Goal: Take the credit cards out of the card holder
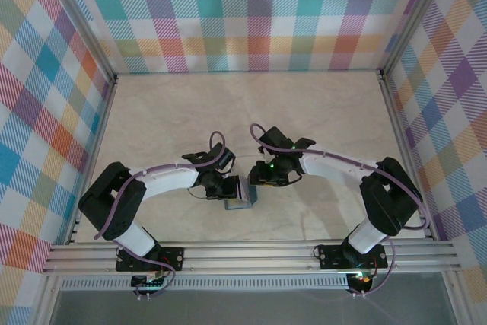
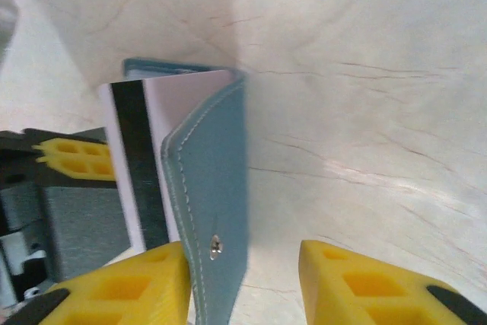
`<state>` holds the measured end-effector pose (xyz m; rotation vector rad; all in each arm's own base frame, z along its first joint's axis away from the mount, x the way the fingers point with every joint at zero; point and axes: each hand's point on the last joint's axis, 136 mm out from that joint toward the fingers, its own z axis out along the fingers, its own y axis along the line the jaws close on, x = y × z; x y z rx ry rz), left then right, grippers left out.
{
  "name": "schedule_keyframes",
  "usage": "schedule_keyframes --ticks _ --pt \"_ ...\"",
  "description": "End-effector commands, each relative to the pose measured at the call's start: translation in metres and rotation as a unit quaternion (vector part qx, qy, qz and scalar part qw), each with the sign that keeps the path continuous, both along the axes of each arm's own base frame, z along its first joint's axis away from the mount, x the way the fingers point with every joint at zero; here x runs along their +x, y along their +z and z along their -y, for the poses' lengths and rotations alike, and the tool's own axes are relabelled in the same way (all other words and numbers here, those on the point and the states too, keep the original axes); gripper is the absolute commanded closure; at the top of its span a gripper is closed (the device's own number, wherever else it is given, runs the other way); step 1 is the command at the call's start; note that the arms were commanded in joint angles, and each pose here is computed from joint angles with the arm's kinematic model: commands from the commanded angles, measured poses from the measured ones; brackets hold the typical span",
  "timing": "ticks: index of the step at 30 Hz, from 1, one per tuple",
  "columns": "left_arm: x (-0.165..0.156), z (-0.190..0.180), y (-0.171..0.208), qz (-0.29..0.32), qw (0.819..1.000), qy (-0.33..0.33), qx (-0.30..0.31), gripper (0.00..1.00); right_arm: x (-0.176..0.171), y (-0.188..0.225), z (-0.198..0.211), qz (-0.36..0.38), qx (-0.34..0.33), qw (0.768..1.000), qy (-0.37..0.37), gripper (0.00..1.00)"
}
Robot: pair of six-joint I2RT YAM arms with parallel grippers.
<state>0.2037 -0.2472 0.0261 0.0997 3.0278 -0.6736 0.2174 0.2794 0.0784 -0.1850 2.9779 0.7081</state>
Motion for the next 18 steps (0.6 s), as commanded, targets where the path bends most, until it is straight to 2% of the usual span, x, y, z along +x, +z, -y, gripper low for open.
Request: schedule_keyframes --ticks 1,3,6,9,13,18 --pt "-0.021 -0.034 -0.035 -0.045 0.996 0.001 0.081 0.96 0.003 0.018 0.03 0.029 -0.07 0.997 -0.026 0.52" --pt "-0.021 -0.034 -0.035 -0.045 0.996 0.001 0.08 0.96 0.003 0.028 0.034 0.04 -0.075 0.996 -0.033 0.52" --pt "-0.02 -0.032 -0.034 -0.044 0.996 -0.001 0.077 0.96 0.001 0.05 0.026 0.038 -0.039 0.997 -0.05 0.54" --pt "-0.019 -0.028 -0.033 -0.046 0.997 -0.003 0.069 0.97 -0.01 0.072 -0.003 0.011 0.035 0.999 -0.04 0.72" --pt "-0.019 -0.028 -0.035 -0.047 0.996 -0.003 0.071 0.97 -0.025 0.094 -0.046 0.001 0.136 0.991 -0.011 0.85" --pt "-0.019 -0.028 -0.036 -0.05 0.996 -0.003 0.07 0.97 -0.035 0.073 -0.067 -0.038 0.142 0.989 0.009 0.85"
